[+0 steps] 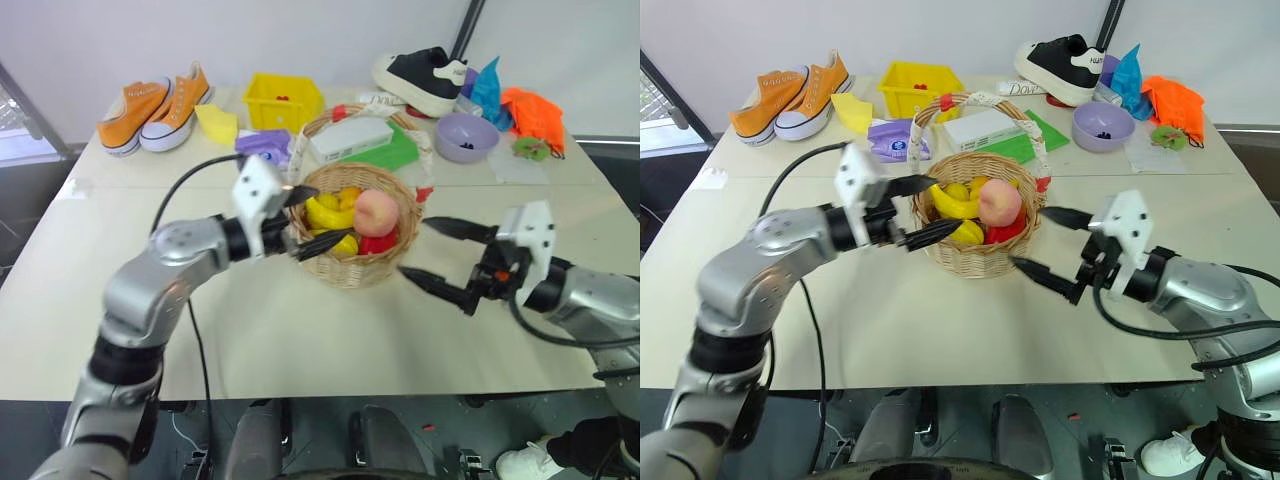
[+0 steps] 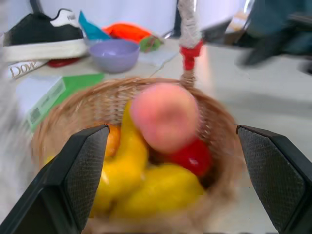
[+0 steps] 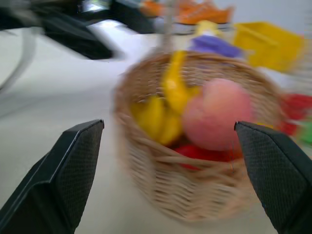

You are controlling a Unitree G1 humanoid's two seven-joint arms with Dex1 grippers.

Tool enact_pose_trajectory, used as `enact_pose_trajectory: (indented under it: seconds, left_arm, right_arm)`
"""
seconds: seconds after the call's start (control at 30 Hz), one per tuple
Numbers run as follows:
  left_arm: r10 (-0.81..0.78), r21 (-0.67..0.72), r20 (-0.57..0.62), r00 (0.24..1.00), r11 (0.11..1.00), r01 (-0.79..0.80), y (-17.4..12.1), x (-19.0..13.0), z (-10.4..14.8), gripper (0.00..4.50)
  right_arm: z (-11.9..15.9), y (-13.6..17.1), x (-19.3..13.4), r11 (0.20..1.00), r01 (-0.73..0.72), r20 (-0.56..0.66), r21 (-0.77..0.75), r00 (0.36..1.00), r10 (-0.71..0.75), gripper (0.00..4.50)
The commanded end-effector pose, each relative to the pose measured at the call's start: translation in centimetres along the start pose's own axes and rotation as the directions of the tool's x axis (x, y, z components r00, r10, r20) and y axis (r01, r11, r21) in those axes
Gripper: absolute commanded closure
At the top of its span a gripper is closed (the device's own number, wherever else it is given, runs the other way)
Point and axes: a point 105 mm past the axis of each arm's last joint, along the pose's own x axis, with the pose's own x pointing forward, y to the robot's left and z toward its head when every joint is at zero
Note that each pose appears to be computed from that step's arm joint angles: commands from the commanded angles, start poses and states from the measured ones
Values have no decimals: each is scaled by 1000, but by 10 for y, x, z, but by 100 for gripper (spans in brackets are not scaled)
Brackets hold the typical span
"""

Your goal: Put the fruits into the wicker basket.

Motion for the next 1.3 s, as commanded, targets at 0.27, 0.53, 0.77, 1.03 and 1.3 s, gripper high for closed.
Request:
enact_pose_trajectory:
  seconds: [0.27, 0.53, 0.77, 1.03, 1.3]
  left_arm:
    - [-107, 82, 75, 991, 991, 101, -43, -11, -1, 4]
    - [-74, 35, 80, 994, 997, 72, -46, -3, -6, 0]
    - [-83, 35, 72, 994, 996, 81, -47, 2, -8, 0]
    - [-136, 47, 59, 989, 990, 134, -46, 14, -11, 0]
    - [-140, 57, 68, 988, 989, 136, -39, 21, -12, 0]
  right_arm:
    - [0, -46, 38, 961, 276, 125, 0, 954, -274, 0]
    - [3, -61, 48, 924, 366, 178, 111, 907, -381, 299]
    - [15, -71, 24, 904, 426, 210, 28, 882, -422, 443]
    - [12, -145, -82, 592, 798, 141, -112, 602, -786, 443]
    - [-14, -171, -145, 347, 935, 85, -70, 352, -932, 443]
